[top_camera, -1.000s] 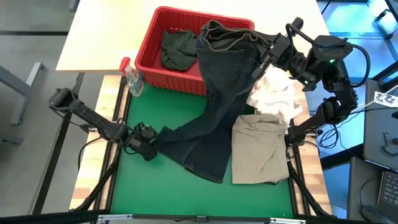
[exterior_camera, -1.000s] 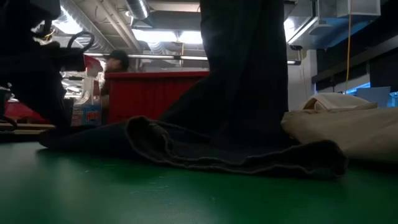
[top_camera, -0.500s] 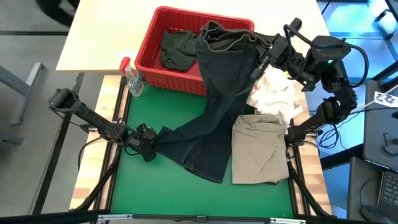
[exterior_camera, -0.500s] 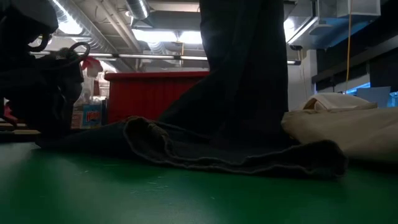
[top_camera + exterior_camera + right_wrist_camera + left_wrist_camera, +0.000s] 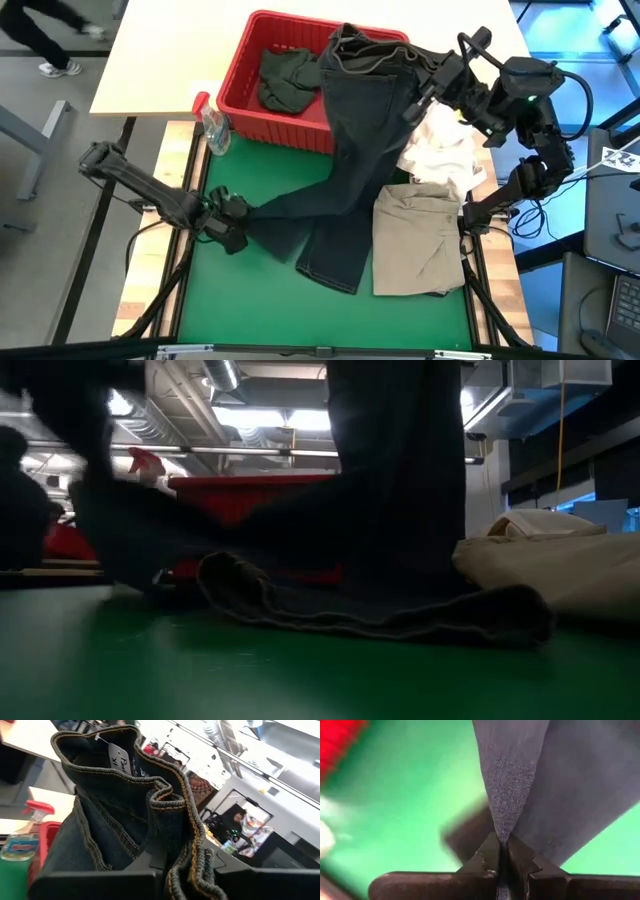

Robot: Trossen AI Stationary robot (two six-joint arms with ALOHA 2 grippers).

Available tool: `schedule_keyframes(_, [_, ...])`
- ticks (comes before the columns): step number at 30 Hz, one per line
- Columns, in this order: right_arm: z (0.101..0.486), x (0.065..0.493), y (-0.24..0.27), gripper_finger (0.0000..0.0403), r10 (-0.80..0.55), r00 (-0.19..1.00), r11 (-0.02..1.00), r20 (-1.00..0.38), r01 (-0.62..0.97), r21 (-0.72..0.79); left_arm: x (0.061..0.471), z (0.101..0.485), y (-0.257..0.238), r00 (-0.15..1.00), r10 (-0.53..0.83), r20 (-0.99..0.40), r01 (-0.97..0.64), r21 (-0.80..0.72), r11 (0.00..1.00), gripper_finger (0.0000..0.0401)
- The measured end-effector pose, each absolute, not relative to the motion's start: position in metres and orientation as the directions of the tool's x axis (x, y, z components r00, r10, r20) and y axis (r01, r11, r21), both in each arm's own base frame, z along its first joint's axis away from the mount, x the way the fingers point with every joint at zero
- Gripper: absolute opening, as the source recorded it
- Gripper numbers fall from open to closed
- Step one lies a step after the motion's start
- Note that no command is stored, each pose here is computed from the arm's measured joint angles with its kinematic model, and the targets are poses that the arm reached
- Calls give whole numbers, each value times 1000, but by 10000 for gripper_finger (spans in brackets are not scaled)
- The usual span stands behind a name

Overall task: Fold Laundry from Bin
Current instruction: Fold the blue pants

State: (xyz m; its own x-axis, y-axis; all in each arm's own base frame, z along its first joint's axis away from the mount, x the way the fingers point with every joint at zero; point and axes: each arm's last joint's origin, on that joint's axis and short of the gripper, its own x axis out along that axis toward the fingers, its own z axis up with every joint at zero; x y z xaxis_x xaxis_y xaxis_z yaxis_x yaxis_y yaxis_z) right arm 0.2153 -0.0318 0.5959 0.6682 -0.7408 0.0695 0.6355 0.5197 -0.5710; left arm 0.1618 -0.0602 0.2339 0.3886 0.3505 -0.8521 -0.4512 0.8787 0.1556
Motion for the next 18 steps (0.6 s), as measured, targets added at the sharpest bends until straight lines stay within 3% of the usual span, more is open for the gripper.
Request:
schedule_keyframes(5, [598, 213, -39, 43, -777, 625, 482, 83, 674, -560, 156, 329, -64, 505, 411, -759, -490, 141, 860, 5])
schedule_keyframes(11, [597, 209, -59, 43, -841, 535, 419, 78, 735, -533, 143, 405, -60, 675, 408, -615, -481, 53, 875, 4])
schedule_keyframes(14, [597, 205, -71, 43, -867, 493, 386, 78, 762, -519, 142, 422, -58, 725, 414, -551, -481, 26, 877, 5])
schedule_keyframes(18, [597, 197, -92, 43, -911, 406, 315, 78, 804, -504, 147, 413, -60, 704, 437, -560, -492, 59, 868, 8])
